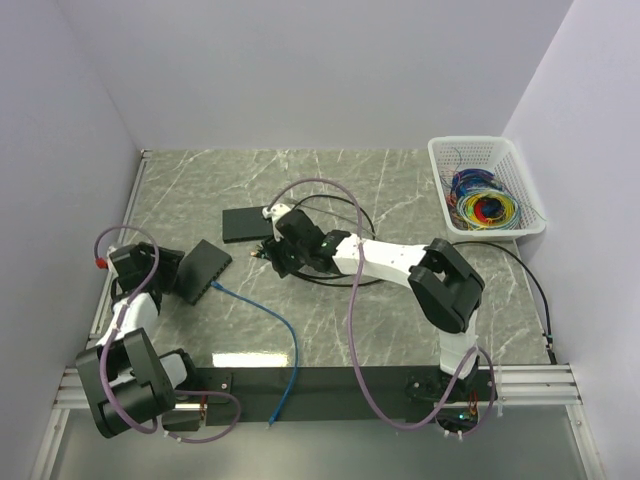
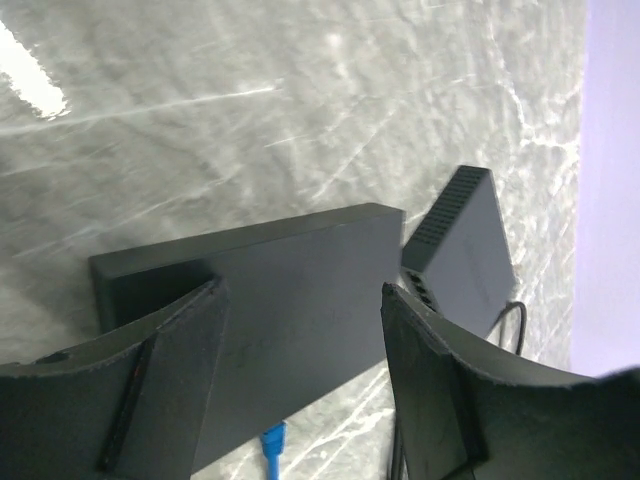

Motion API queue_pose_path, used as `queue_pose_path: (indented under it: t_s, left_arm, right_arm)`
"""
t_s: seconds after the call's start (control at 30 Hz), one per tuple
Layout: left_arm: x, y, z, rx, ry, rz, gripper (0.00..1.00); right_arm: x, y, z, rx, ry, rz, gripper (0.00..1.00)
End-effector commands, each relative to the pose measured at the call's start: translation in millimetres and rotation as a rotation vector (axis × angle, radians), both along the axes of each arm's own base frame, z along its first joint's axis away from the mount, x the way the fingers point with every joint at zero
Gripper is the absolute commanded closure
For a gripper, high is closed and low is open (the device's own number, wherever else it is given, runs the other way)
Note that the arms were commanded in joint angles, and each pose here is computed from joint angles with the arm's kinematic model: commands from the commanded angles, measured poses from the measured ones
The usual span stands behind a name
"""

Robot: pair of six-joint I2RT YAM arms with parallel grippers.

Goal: Insert the plug into the switch port

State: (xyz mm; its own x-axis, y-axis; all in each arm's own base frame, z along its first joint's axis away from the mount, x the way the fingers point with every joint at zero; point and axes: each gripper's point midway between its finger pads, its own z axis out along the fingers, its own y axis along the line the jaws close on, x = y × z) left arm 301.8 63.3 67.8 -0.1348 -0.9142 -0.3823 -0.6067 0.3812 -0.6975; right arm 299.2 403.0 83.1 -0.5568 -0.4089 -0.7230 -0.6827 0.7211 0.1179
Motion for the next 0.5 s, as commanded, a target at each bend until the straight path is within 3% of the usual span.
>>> queue_pose_path:
  t_s: [0.0,0.27,0.47]
  left_arm:
    - [7.1,12.9,8.1,0.043,-0.059,0.051,0.31]
    - [-3.4,39.9,5.8,0.133,-0.076,0.193,0.29]
    - [7.9,39.1,1.6,0.132,-0.076,0.151,0.30]
  right_arm:
    - [-4.9,-4.5,19.7,0.035,-0.010,-0.039,0.41]
    - [-6.1,-0.3,8.9,0.029,0.026,-0.038,0.49]
    - [1.6,9.4,5.2,0.037,0.042,-0.032,0.61]
